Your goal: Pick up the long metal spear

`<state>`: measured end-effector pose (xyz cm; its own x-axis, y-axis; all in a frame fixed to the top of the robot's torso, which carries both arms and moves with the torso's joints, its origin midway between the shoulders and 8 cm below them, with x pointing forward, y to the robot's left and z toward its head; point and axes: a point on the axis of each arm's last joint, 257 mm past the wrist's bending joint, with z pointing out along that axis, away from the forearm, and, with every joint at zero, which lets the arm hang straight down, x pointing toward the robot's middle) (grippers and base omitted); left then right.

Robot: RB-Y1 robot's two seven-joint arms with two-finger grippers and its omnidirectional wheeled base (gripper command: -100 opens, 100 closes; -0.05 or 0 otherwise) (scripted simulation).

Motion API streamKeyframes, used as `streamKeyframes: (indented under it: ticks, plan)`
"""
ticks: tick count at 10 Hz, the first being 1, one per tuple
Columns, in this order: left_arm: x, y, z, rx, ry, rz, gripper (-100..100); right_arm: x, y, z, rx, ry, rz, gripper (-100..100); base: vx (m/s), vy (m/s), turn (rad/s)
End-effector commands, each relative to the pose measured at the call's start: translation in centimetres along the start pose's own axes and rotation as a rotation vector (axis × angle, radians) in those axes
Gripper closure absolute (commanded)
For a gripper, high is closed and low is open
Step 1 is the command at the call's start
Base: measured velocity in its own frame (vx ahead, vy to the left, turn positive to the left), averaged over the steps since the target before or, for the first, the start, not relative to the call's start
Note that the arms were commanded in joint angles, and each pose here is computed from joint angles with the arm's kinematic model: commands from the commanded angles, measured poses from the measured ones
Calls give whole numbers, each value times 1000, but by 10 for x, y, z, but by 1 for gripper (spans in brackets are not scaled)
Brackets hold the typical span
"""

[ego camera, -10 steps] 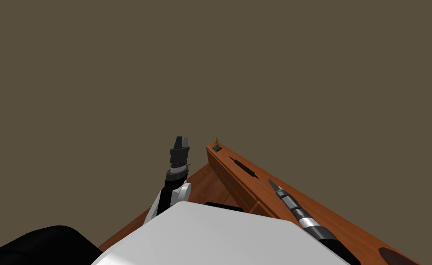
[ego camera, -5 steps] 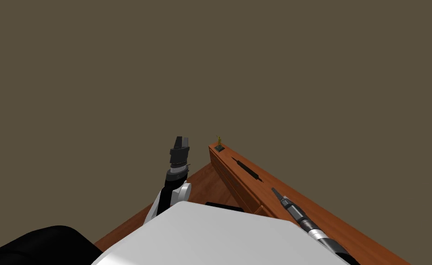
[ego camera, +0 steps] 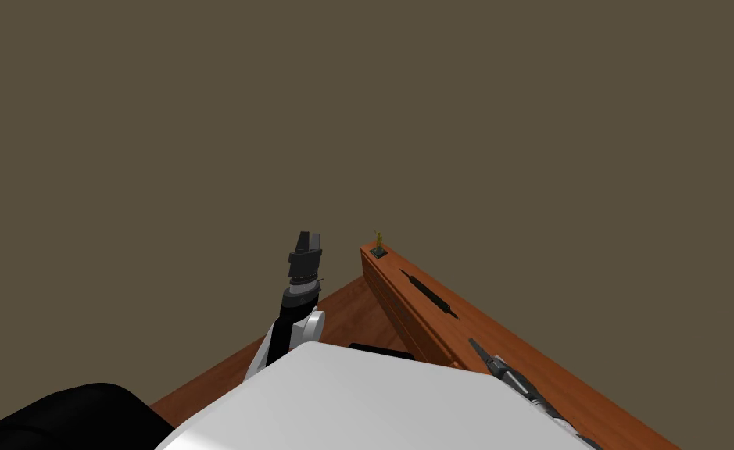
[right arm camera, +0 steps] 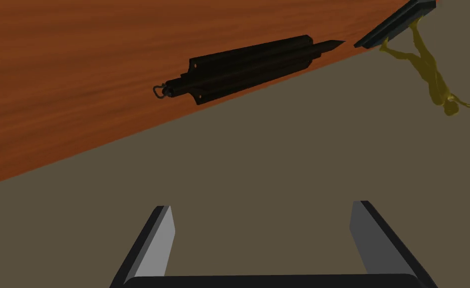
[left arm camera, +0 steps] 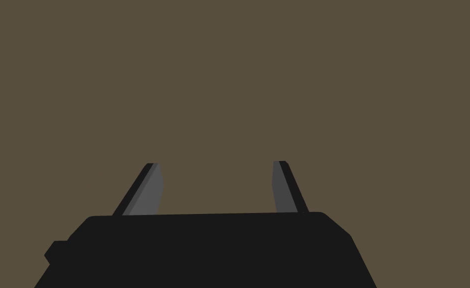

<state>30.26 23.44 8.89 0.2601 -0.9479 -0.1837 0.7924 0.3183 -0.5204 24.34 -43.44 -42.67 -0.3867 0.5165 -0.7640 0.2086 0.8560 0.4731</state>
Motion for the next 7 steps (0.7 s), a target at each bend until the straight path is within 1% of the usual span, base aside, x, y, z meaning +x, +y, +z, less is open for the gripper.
streamKeyframes:
  ticks: [1,2,4,5,6,7]
  plan:
    - [0,0,0,0,0,0,0,24,-21,-12,37,73,-49,-100,35,15,281]
    - [0,0,0,0,0,0,0,25,-23,-13,42,76,-49,-100,35,10,140]
    - [0,0,0,0,0,0,0,33,-37,-19,71,92,-45,-100,9,1,-18]
    - [0,0,0,0,0,0,0,46,-43,-25,72,140,-90,-100,27,16,309]
    - [0,0,0,0,0,0,0,52,-54,-31,97,155,-87,-100,40,3,165]
    - [0,0,0,0,0,0,0,69,-69,-43,115,214,-129,-100,71,6,257]
